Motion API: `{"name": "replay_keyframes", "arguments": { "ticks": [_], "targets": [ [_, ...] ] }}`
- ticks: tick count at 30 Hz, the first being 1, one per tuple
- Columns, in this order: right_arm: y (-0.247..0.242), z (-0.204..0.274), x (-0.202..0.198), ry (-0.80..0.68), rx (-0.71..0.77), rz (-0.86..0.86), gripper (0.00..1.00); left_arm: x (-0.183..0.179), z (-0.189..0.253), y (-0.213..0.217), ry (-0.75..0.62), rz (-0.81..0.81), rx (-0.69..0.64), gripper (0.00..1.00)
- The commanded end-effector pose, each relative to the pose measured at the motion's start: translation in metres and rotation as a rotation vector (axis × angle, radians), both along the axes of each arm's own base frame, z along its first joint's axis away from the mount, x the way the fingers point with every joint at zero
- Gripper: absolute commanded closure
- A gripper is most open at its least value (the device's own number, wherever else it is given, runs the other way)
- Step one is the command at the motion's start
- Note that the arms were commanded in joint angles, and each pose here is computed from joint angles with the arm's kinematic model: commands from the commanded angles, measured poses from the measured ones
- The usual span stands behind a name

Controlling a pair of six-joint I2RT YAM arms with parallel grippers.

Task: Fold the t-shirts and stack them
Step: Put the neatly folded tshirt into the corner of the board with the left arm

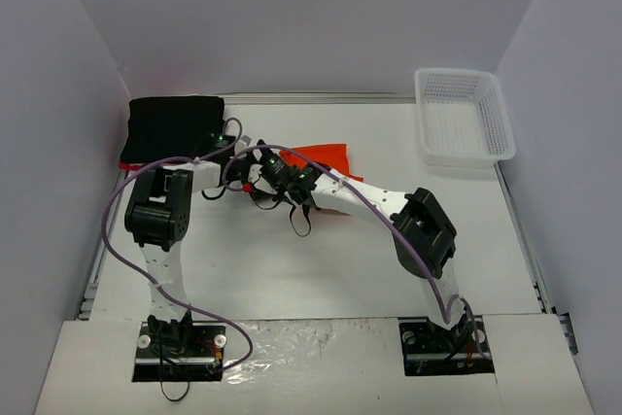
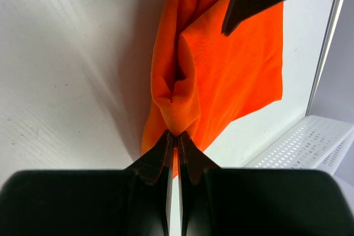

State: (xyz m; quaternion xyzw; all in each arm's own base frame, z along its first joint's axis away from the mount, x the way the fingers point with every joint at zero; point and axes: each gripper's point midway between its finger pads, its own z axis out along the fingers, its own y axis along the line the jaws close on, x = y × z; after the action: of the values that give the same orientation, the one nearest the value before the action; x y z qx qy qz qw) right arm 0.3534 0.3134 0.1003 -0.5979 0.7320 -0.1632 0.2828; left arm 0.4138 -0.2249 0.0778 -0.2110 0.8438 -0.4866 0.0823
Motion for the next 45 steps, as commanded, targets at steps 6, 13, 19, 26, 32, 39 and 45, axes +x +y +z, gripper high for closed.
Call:
{"name": "replay_keyframes", "arguments": {
  "ticks": [6,13,19,26,32,39,45],
  "targets": [
    [-0.004,0.014,0.006,-0.02,0.0,-0.032,1.0,0.012,0.0,-0.033,0.0,0.013,-0.054,0.06],
    [-0.001,0.016,0.006,-0.014,0.001,-0.028,1.0,0.022,0.008,-0.057,-0.026,0.019,-0.096,0.06],
    [-0.001,0.017,0.006,-0.012,0.002,-0.032,1.0,0.017,-0.002,-0.079,-0.043,-0.076,-0.062,0.06],
    [0.0,0.019,0.005,-0.007,0.006,-0.029,1.0,0.023,-0.006,-0.083,-0.103,-0.116,0.002,0.06],
    [0.0,0.014,0.003,0.006,0.002,-0.025,1.0,0.021,-0.008,-0.092,-0.088,-0.118,-0.057,0.97],
    [0.003,0.02,-0.002,0.024,0.032,-0.01,0.92,0.027,-0.003,-0.096,-0.121,-0.149,-0.068,0.98],
    [-0.031,0.038,-0.032,0.103,0.053,0.042,0.0,0.035,0.01,-0.086,-0.165,-0.186,-0.058,0.98]
  ]
}}
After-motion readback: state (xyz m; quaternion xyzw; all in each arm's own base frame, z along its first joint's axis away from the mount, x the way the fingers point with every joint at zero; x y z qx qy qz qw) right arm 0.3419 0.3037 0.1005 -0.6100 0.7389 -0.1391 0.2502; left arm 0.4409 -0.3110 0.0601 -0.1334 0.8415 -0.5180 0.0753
